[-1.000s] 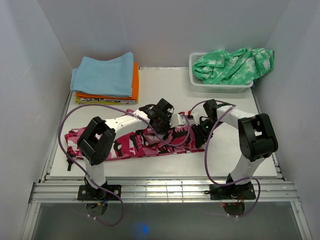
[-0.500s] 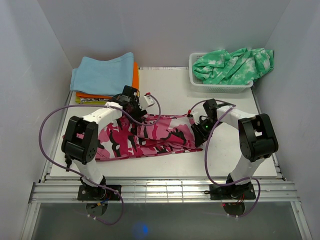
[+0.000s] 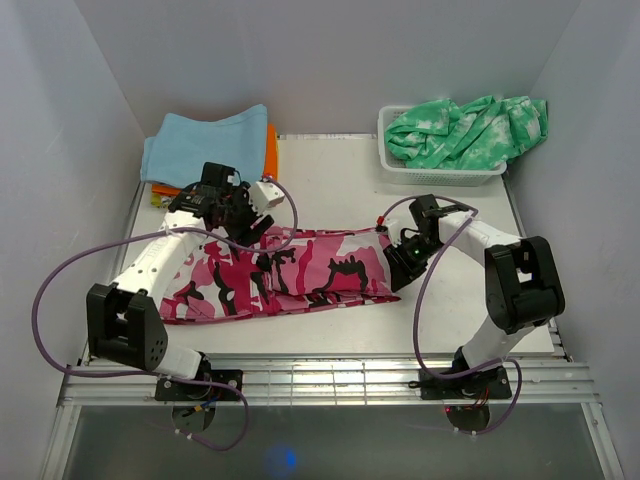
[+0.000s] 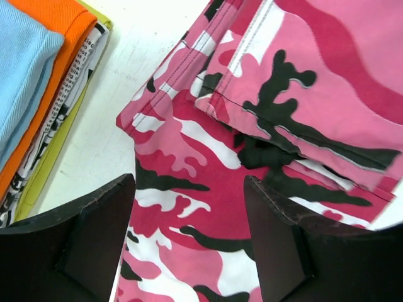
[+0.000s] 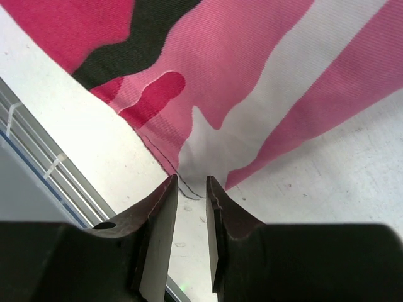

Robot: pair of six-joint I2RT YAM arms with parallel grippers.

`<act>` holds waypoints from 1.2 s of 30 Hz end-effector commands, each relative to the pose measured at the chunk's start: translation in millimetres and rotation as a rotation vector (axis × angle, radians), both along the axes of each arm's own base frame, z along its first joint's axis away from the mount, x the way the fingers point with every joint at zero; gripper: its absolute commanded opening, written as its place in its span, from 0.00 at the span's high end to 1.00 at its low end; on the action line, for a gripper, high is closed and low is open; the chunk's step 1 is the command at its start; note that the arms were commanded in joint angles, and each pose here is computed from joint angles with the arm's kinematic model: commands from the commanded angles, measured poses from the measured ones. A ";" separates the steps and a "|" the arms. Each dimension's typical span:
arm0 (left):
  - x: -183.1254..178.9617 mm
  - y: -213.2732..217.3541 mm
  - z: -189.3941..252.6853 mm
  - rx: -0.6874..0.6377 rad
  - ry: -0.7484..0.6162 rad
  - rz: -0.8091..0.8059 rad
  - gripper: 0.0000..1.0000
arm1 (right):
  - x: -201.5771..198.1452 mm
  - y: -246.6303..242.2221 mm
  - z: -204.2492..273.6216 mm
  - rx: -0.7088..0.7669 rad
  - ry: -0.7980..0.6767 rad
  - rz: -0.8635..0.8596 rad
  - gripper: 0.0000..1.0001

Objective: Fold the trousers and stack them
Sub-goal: Fold the trousers

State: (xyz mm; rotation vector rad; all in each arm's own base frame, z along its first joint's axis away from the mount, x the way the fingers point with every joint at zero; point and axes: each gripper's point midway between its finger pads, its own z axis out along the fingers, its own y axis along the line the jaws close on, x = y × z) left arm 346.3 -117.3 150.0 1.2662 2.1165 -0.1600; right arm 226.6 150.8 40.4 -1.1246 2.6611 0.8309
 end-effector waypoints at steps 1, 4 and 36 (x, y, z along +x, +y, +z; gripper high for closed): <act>-23.3 -0.2 4.4 -0.049 0.083 0.012 0.20 | 1.7 7.6 21.2 0.057 -0.045 0.032 0.69; -27.6 7.3 1.5 -0.060 0.126 0.068 0.21 | 3.6 9.6 22.2 0.066 -0.063 0.040 0.69; -98.2 -52.9 -76.9 0.046 0.033 -0.600 0.39 | 18.2 27.9 -10.1 0.076 0.064 -0.059 0.70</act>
